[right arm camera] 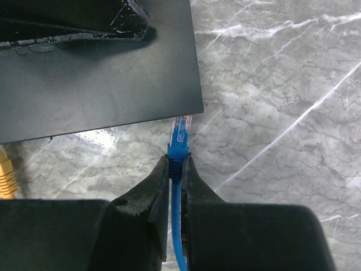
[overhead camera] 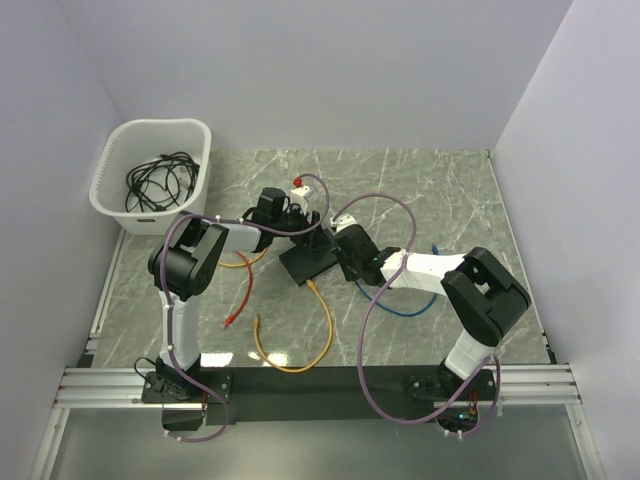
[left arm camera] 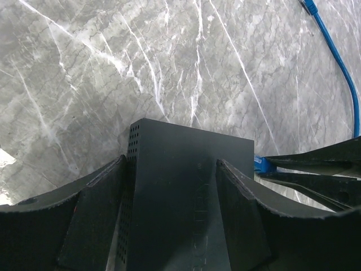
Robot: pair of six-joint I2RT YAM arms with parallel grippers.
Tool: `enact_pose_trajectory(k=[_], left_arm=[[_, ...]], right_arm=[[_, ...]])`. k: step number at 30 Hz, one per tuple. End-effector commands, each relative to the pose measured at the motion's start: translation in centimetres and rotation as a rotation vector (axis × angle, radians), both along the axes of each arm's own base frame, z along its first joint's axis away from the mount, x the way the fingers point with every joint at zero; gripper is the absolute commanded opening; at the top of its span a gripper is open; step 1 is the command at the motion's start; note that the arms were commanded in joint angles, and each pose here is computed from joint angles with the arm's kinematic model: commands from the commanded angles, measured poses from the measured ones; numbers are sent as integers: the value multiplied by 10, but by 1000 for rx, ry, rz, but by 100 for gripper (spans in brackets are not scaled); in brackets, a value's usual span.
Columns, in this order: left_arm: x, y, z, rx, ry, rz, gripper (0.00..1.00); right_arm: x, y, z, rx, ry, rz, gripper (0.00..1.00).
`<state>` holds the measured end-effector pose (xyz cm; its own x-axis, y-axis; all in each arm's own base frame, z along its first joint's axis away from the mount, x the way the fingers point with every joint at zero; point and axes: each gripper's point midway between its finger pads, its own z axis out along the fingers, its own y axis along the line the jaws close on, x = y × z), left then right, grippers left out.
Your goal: Insert the plug into the switch port
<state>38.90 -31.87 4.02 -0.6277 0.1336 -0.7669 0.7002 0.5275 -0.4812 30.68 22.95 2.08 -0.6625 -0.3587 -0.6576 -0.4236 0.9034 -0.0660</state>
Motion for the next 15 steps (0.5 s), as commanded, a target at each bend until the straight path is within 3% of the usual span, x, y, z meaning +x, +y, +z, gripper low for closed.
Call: enact_pose_trajectory(k=[1,15], left_arm=[[-34,-11,-18,-17,97,-114,69],[-52,-15,-20,-34,110,-208,69]], right_arm=[[13,35,32,129,-91,69,0],[19,55,56,119,-165,138,0]])
